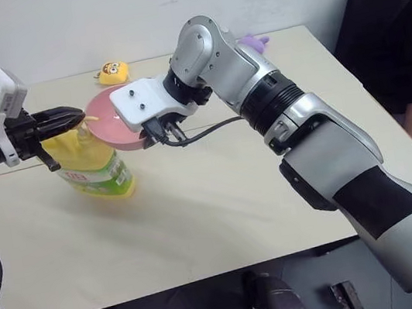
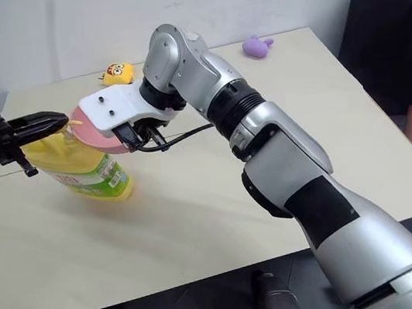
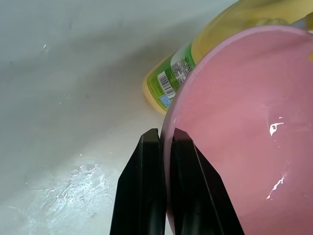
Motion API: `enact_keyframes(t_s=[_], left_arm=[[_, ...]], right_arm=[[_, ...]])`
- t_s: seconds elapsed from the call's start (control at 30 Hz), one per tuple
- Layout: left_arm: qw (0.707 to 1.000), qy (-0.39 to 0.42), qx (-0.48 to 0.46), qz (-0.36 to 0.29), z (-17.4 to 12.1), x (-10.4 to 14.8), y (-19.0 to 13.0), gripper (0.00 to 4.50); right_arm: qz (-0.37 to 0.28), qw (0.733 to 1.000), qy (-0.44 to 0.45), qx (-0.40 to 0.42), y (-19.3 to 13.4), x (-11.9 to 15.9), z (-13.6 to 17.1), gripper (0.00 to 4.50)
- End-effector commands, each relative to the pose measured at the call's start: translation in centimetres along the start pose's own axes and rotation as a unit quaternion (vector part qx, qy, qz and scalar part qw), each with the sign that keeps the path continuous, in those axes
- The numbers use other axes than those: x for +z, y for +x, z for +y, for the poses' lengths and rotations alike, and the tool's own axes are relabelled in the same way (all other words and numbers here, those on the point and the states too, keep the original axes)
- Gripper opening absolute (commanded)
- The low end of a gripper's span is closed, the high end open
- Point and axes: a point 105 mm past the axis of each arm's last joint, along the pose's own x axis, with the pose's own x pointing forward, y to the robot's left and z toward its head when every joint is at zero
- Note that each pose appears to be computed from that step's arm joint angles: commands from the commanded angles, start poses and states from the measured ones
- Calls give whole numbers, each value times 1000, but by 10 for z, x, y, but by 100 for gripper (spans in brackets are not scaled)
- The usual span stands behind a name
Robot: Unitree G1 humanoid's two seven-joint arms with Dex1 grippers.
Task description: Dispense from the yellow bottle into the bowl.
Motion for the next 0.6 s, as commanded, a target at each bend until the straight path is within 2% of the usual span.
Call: enact_keyframes(t_s=[0.03, 0.17, 0.37, 0.6], left_arm=[[998, -4, 41, -50, 13, 25, -12, 21], [997, -10, 56, -48, 17, 21, -11, 21], [999, -7, 46, -11, 10, 3, -5, 21], [998, 45, 19, 44, -4, -19, 9, 21]], right_arm=[[-1, 1000, -24, -14, -6, 9, -6, 0], [4, 1000, -25, -15, -7, 6, -6, 0], [11, 999, -28, -14, -9, 4, -6, 0], [23, 999, -35, 3, -11, 1, -2, 0]])
